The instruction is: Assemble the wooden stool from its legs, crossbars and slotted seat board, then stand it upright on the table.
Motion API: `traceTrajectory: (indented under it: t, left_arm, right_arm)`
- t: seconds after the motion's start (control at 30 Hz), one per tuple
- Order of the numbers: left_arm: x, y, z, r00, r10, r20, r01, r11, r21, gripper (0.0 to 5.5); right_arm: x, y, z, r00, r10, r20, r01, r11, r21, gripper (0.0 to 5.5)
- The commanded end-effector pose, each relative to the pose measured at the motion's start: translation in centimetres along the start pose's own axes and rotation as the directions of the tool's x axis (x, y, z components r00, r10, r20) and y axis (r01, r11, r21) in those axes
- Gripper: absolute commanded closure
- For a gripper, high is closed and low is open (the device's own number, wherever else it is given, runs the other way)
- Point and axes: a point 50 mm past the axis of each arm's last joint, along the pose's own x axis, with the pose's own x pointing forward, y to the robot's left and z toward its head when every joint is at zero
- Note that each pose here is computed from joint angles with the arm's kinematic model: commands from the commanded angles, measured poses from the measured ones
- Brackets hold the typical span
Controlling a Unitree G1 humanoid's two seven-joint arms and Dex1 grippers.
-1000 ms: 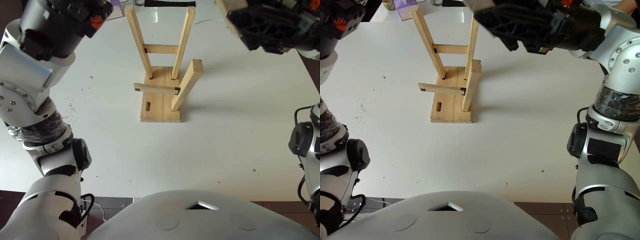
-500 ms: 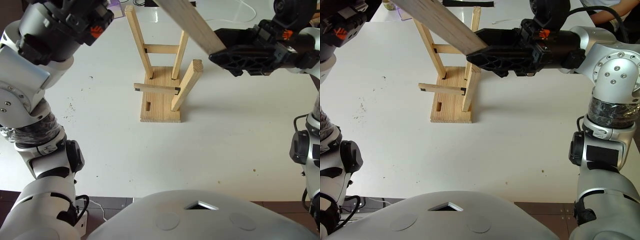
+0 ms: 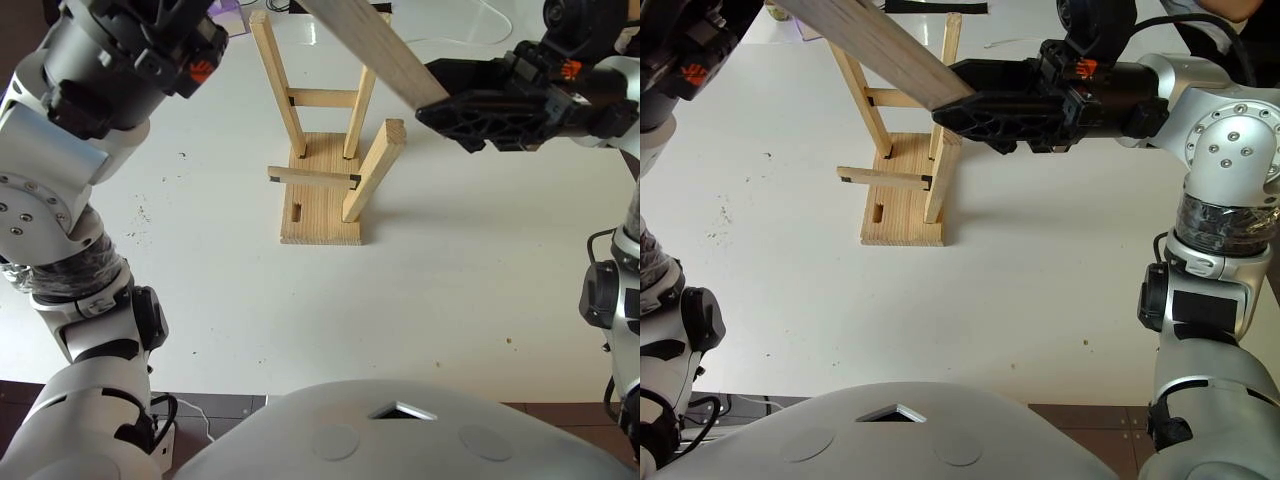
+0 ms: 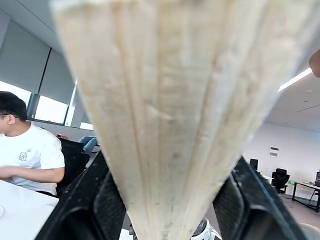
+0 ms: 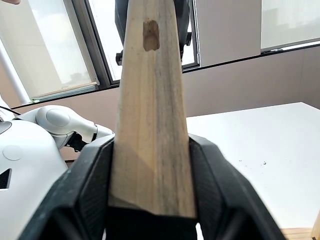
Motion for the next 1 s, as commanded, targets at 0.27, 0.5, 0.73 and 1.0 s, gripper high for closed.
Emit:
traceTrajectory:
  t: [0.27, 0.5, 0.73, 1.0]
  left_arm:
    - [0.7, 0.4, 0.4, 1.000, 0.025, 0.008, -0.025, 0.998, 0.064, 3.44]
    - [-1.4, 1.6, 4.6, 0.984, 0.179, 0.021, -0.176, 0.933, 0.314, 3.45]
    - [-6.8, 3.7, 7.5, 0.882, 0.420, -0.216, -0.237, 0.789, 0.566, 3.45]
    - [-14.5, 6.8, 0.7, 0.744, 0.570, -0.349, -0.338, 0.771, 0.539, 3.46]
  right_arm:
    - [-0.5, -0.5, 0.5, 0.996, -0.093, -0.004, 0.092, 0.987, -0.135, 2.18]
    - [-4.2, -0.1, 3.4, 0.942, -0.274, 0.194, 0.313, 0.924, -0.218, 1.90]
    - [-7.8, 2.2, 4.0, 0.821, -0.423, 0.384, 0.534, 0.808, -0.250, 1.90]
    - [-9.3, 0.8, 2.4, 0.780, -0.465, 0.419, 0.573, 0.800, -0.178, 1.90]
